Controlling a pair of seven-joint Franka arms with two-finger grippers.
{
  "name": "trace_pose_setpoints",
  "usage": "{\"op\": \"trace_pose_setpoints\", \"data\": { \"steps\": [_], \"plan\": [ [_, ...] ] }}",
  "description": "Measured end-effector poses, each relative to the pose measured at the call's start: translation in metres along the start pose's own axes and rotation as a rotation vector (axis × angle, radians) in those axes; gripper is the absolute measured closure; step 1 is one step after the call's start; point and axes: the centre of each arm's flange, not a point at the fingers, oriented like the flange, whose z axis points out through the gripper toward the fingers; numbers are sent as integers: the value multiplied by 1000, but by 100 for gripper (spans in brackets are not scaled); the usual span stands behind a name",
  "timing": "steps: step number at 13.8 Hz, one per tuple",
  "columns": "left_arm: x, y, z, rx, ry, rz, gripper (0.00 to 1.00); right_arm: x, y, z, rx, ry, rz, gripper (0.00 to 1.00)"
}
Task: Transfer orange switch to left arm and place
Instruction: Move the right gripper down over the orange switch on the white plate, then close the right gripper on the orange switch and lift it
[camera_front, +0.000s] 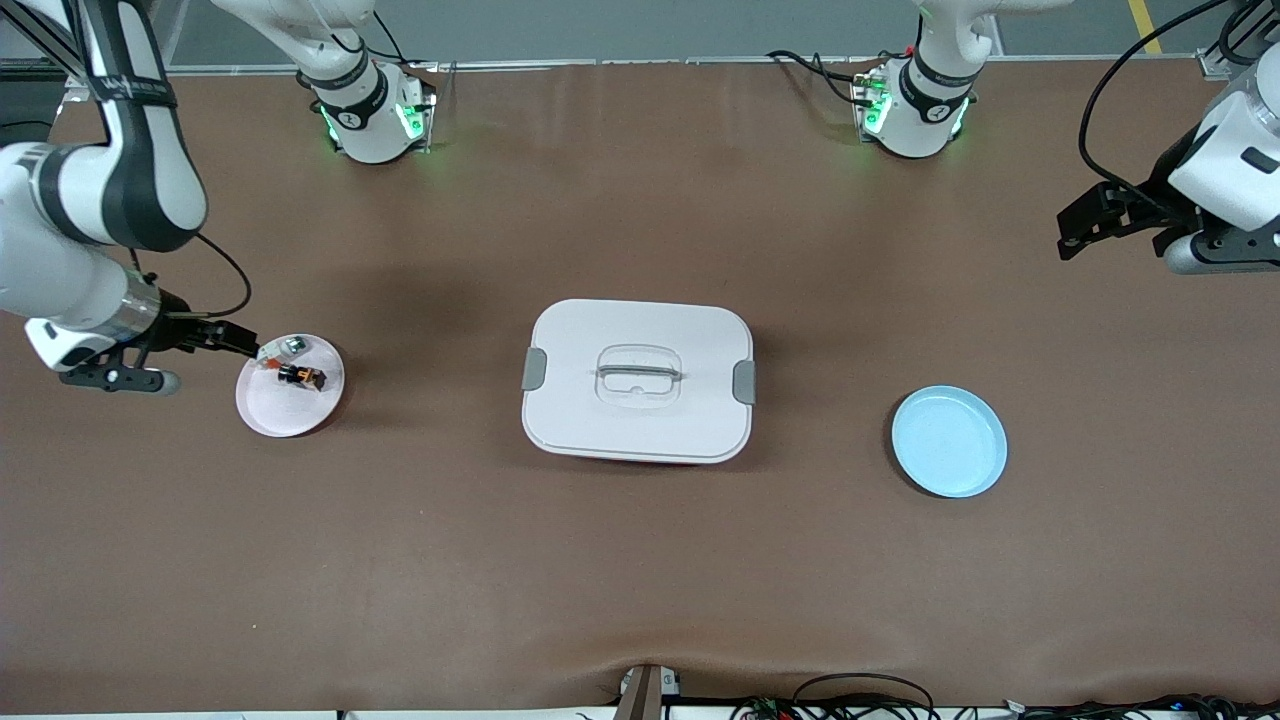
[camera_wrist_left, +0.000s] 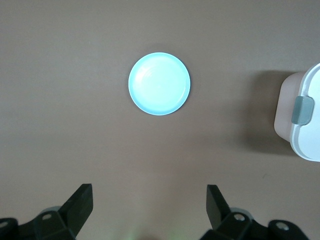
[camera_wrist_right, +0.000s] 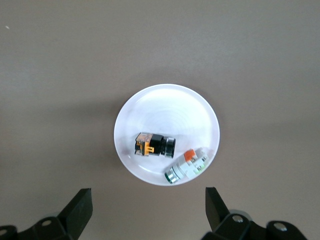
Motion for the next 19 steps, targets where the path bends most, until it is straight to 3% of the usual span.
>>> {"op": "trace_pose_setpoints", "data": {
  "steps": [7, 10, 19],
  "plan": [
    [2, 0, 3, 0, -6, -1, 0, 8, -2, 91, 8, -73, 30, 0],
    [3, 0, 4, 0, -8, 0, 0, 9, -3, 113, -29, -87, 5, 0],
    [9, 1, 16, 1, -29, 1, 0, 10, -31, 139, -106, -66, 98, 0]
  ]
}}
